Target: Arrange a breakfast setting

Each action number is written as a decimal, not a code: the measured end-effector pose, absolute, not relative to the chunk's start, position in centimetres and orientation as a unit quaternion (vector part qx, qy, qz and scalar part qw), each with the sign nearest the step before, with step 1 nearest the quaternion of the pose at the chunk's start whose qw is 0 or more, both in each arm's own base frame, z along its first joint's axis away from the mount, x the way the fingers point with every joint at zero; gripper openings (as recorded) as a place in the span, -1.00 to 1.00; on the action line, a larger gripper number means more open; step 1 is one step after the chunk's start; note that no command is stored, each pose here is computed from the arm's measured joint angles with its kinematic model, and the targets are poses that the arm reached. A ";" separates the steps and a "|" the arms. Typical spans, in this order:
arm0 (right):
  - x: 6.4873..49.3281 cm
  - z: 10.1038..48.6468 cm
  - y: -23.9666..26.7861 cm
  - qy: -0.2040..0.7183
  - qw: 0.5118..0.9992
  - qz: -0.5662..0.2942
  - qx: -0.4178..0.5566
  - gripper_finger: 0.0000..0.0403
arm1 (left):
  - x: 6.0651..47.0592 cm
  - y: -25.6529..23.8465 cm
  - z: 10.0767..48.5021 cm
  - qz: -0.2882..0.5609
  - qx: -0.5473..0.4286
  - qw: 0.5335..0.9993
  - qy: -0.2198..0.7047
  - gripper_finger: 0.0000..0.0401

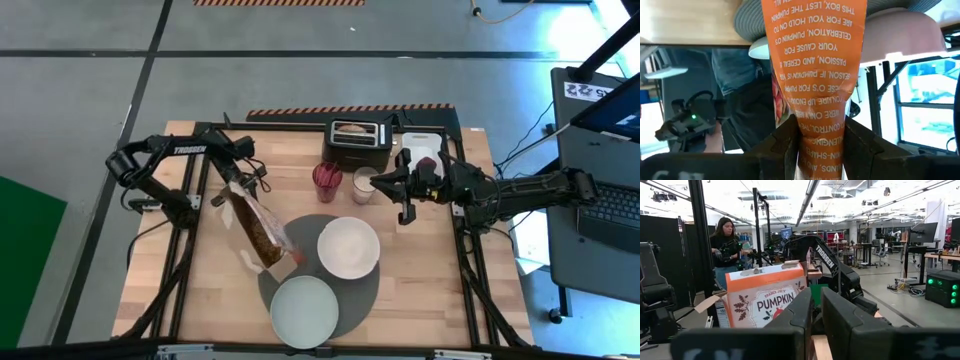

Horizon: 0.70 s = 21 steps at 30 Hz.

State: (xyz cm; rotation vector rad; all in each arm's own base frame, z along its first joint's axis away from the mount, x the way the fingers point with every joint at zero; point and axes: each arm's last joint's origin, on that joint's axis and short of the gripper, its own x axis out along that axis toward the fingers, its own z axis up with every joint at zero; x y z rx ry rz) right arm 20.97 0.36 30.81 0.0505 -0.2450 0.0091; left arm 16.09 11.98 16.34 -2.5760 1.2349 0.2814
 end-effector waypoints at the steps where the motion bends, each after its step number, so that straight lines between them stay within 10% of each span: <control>1: 21.0 30.8 0.4 -0.122 0.992 0.005 0.025 -0.77 | 16.2 12.0 16.4 0.099 -0.888 0.137 0.427 -0.42; 21: 21.0 30.7 0.5 -0.113 0.993 0.028 0.029 -0.77 | 16.4 13.2 17.0 0.129 -0.886 0.162 0.415 0.45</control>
